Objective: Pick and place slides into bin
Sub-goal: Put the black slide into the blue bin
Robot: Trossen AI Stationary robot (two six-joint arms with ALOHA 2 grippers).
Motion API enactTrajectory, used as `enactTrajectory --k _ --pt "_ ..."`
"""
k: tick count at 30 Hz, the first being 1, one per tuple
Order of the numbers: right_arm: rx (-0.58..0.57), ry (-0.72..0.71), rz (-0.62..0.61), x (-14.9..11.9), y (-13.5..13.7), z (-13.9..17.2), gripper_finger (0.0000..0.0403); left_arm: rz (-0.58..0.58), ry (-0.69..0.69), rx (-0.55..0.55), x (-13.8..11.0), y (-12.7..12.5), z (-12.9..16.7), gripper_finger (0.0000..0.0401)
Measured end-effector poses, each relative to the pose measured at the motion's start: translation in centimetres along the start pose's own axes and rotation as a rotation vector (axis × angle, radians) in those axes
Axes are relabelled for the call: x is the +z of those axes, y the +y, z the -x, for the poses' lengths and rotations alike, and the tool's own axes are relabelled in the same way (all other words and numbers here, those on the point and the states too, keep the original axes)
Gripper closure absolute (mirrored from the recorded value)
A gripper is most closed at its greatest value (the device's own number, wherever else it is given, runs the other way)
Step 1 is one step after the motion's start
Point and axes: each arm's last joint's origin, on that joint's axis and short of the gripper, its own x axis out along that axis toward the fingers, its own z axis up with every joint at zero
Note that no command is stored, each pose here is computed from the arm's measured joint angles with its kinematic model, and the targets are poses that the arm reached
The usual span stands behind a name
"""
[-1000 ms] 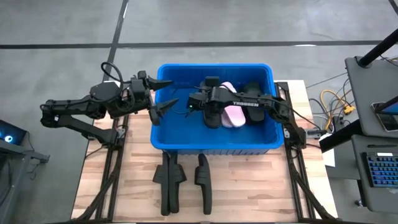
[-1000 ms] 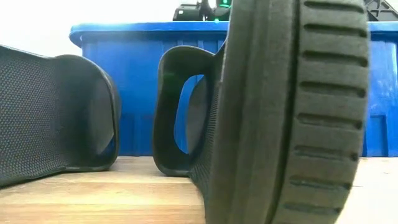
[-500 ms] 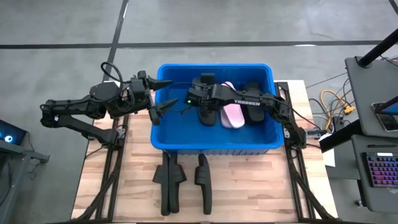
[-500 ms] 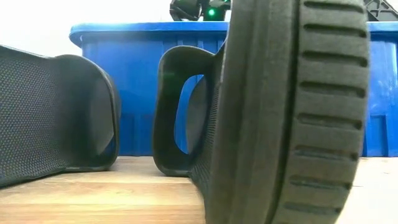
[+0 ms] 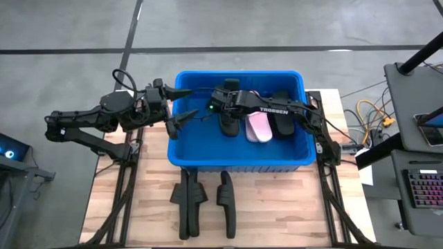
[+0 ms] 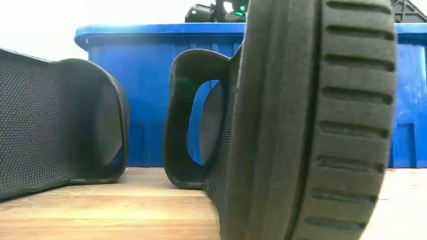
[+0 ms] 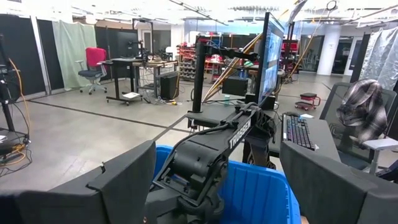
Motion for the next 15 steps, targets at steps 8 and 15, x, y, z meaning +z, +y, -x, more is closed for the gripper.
enactTrajectory --k 8,15 --pt "-0.004 0.013 0.007 -0.6 0.5 -2.7 0.039 0.0 0.0 0.0 0.0 0.0 0.0 0.0074" --pt "0.013 0.073 0.056 -1.9 2.1 -4.7 0.039 -0.001 0.004 0.0 -0.1 0.0 -0.1 0.0074"
